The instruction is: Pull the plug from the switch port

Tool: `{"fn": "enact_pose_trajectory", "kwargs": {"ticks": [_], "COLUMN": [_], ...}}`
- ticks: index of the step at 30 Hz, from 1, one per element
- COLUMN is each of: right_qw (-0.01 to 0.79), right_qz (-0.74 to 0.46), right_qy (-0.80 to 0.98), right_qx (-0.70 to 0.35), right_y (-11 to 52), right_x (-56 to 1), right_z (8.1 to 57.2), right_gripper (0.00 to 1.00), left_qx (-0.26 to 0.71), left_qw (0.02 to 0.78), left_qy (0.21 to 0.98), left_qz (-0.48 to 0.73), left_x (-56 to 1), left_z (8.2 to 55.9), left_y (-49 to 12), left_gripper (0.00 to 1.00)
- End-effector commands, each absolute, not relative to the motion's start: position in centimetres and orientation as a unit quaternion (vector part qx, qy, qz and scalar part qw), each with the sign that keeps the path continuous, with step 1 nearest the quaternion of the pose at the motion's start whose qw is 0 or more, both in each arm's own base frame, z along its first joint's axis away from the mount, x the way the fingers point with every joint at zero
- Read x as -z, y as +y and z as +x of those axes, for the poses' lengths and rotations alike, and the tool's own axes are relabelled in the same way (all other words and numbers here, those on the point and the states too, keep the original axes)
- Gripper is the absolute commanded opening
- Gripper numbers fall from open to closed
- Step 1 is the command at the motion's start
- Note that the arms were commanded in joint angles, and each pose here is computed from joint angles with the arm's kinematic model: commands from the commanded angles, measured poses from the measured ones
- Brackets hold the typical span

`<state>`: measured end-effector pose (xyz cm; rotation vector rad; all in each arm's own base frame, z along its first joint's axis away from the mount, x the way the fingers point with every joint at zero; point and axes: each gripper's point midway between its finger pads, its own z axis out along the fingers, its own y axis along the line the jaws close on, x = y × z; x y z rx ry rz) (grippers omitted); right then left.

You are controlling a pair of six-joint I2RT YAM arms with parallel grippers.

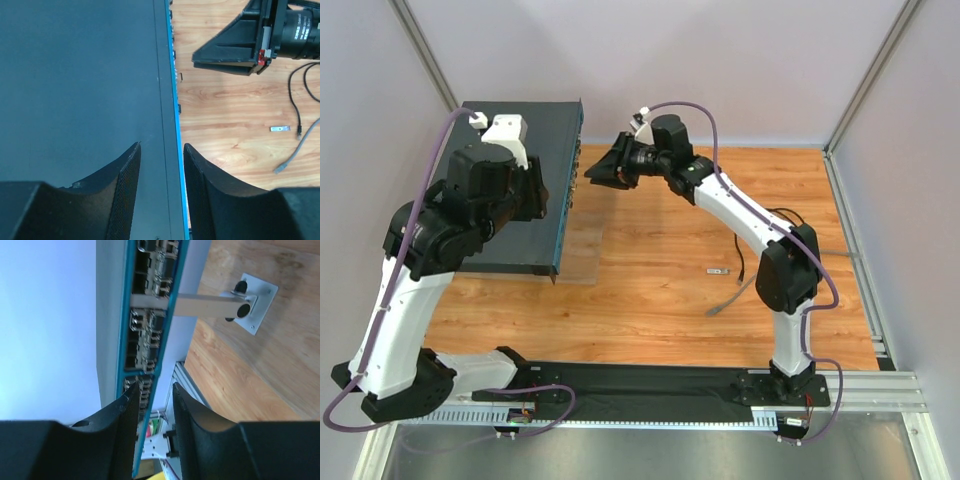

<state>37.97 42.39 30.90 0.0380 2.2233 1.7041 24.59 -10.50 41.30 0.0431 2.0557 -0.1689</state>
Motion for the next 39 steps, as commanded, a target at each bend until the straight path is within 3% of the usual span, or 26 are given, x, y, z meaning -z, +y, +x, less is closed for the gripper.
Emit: {"fn": "enact_pose_trajectory", "kwargs": {"ticks": [1, 16, 39], "right_qw": [0.198, 0.235, 0.214], "right_qz": [0.024, 0.011, -0.008], "right_qy": [0.77, 0.824, 0.828], "right_qx": [-0.606, -0.516, -0.518], "right_y": [44.3, 44.2, 46.7], "right_x": [-34.2, -32.3, -32.2], "right_z": [37.9, 36.1, 35.2], "right_gripper": [0.34, 0.31, 0.27], "left_qx": [0.069, 0.076, 0.079], "left_qw": [0.528, 0.528, 0.52], "left_qy": [0.846, 0.846, 0.85], "left_qz": [0.01, 0.002, 0.0], "left_x": [-41.7, -40.9, -40.3], "left_z": [24.8, 24.4, 24.1], "left_y": [-10.1, -9.6, -9.2], "left_gripper": [0.48, 0.48, 0.49]}}
